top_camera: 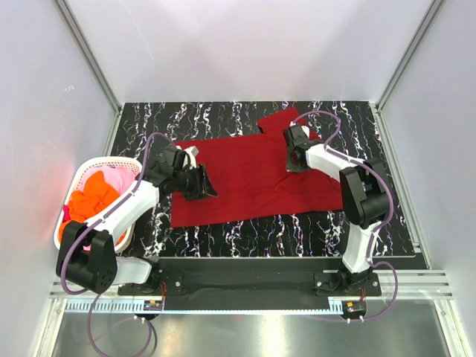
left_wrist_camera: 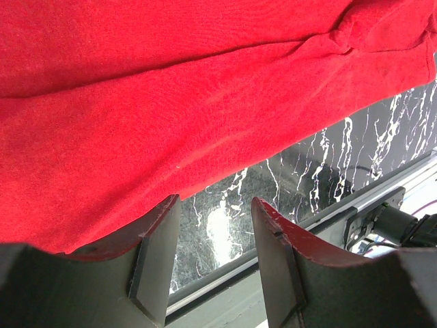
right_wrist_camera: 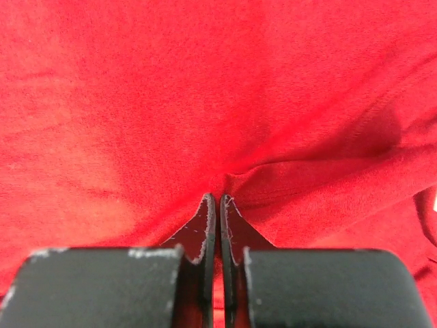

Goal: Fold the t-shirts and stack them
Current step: Fold the tshirt

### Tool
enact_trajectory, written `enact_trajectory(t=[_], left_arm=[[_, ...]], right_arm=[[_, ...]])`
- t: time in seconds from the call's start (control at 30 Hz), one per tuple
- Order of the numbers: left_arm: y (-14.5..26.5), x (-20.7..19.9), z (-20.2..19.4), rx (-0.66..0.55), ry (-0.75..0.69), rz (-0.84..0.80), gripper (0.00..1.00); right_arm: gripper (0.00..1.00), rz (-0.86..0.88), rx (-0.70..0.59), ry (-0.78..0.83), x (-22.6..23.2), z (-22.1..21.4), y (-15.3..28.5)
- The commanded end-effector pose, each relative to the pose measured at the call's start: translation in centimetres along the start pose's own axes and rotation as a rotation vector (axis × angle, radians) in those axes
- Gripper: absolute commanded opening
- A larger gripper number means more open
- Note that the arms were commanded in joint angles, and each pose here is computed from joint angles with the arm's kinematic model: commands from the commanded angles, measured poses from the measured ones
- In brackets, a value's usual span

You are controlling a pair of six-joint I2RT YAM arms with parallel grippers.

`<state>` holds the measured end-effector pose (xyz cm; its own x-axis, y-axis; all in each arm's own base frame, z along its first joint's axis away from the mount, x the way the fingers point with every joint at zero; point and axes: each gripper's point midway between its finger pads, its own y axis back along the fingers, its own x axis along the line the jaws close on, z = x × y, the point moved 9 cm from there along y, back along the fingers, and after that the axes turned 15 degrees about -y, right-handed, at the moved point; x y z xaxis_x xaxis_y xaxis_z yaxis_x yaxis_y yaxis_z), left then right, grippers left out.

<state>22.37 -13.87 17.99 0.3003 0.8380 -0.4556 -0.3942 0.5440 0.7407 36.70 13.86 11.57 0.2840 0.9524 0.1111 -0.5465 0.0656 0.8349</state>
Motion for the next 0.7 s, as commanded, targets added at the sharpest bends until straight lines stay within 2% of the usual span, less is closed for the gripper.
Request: enact_trajectory(t=[0.0,0.33,0.67], left_arm=[[0.4,-0.5,1.3,-0.056,-0.008,-0.006,0.51],[-0.1,0.0,0.7,-0.061,0.015,0.037,0.50],[-0.5,0.3,0.3,-0.050,0.021,0.052,0.50]], right_arm=[[0.03,0.122,-0.124,-0.027,1.5,1.7,1.7],[0.04,0.277,-0.251,-0.084,1.7,1.1,2.6],[0.06,0.399,-0.255,-0.110,2.8,0.4,1.1]])
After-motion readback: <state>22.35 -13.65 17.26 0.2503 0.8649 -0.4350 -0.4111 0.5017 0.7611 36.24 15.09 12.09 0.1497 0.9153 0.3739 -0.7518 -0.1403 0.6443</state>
